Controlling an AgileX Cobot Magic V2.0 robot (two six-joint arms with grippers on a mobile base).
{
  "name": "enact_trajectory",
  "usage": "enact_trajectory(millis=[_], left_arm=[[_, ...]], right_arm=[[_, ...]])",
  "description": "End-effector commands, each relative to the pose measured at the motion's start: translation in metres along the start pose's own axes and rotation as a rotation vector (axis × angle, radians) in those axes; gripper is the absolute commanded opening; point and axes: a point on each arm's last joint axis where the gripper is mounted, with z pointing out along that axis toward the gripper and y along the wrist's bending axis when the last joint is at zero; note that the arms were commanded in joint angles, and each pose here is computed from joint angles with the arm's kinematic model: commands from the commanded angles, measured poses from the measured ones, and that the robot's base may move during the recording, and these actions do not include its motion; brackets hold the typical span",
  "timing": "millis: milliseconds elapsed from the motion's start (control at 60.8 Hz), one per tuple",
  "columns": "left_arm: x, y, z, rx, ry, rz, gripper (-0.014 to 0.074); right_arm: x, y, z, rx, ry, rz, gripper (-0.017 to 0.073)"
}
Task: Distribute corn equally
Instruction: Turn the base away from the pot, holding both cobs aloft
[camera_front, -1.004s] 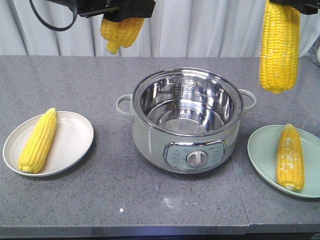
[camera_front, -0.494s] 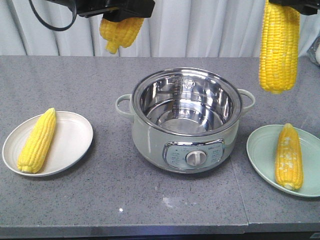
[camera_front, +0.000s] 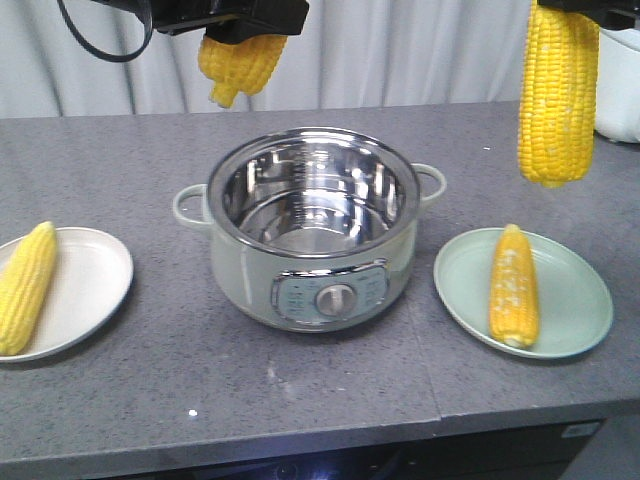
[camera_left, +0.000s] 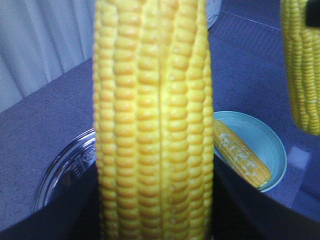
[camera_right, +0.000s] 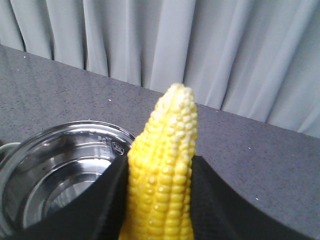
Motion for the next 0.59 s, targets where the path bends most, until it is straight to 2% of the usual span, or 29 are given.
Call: enact_trajectory(millis=[0, 576], left_arm=[[-0.0168, -0.0057, -0.0251, 0.000, -0.135, -0.008, -0.0006], [-0.0168, -0.0057, -0.0251, 0.000, -0.135, -0.008, -0.0006]], right_arm=[[-0.0169, 0.0004, -0.0184, 0.036, -0.120, -0.008, -0.0005], [-0.0168, 0.0004, -0.0184, 0.035, -0.119, -0.008, -0.0005]])
